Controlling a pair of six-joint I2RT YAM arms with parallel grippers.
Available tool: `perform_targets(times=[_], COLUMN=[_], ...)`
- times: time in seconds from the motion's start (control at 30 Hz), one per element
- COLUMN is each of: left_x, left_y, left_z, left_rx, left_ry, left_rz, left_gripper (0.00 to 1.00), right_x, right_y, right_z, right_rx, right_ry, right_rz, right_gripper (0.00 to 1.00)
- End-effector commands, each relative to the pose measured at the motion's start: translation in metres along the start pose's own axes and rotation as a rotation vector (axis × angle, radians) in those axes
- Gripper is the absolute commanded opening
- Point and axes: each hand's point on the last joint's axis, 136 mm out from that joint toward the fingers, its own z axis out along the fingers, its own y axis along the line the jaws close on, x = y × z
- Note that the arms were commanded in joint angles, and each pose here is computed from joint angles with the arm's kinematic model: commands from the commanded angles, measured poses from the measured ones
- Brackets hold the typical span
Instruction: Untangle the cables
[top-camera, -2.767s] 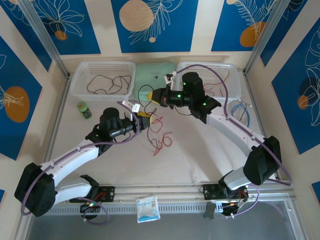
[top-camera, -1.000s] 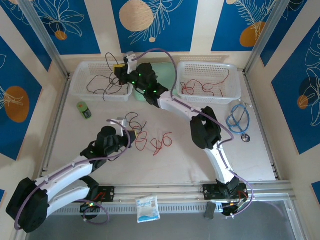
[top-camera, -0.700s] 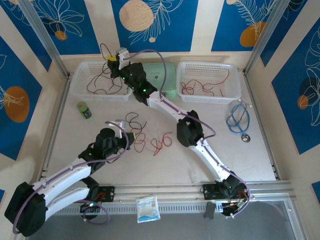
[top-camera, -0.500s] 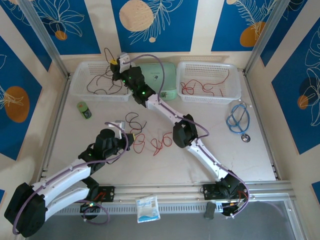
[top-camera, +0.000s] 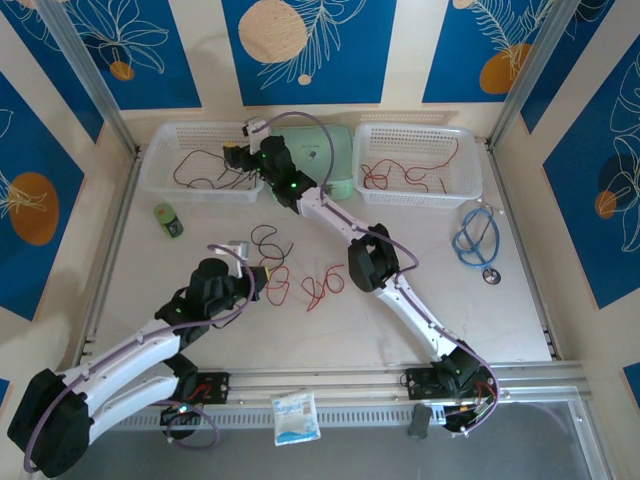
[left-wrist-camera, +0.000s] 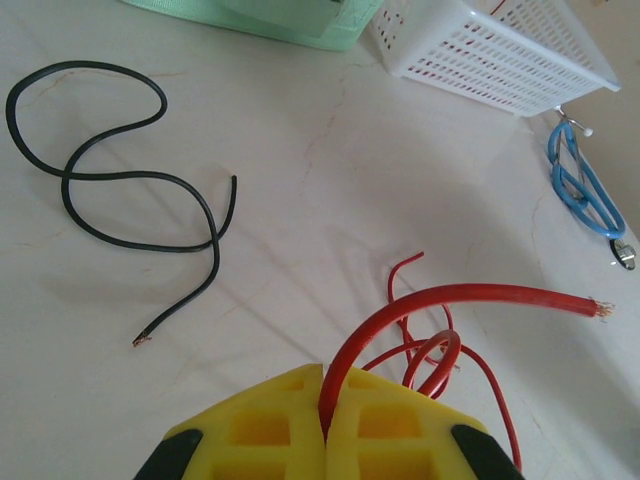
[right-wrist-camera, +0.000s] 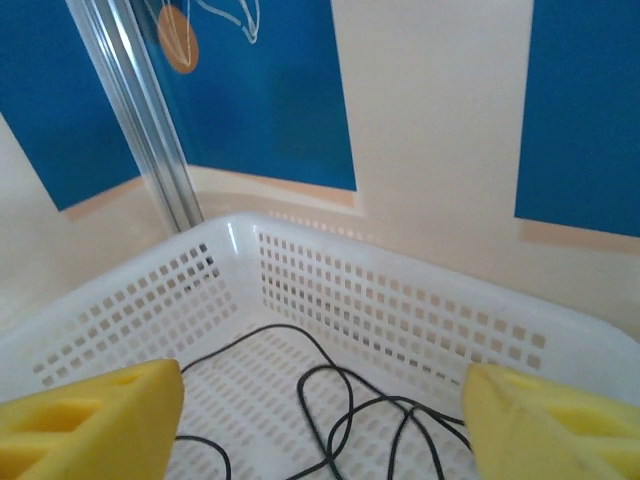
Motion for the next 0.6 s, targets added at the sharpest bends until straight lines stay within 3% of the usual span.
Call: perform_targets(times=[0.0, 0.17, 0.3, 0.57], left_x=[-0.009, -0.028, -0.053, -0.099], left_y=[-0.007, -0.022, -0.041, -0.074], left_z=[-0.006, -0.013, -0.018, -0.021], left_rx=[0.011, 0.04, 0.07, 0.111], left_ry=[-0.022, -0.053, -0.09, -0.142], left_rz=[0.003, 0.027, 0.062, 0.136], left_gripper=[0.0, 0.0, 0.0, 0.0], right_x=[-0.052, -0.079, -0.118, -0.185], right_y=[0.012, 0.017, 0.02, -0.01], right_z=[-0.014, -0.029, -0.053, -0.147], right_rx=[-0.009, -0.011, -0.023, 0.111], right_ry=[-0.048, -0.043, -0.052, -0.04], right_rz=[0.007, 0.015, 0.039, 0.097], right_gripper=[0.77, 0.79, 0.89, 0.91])
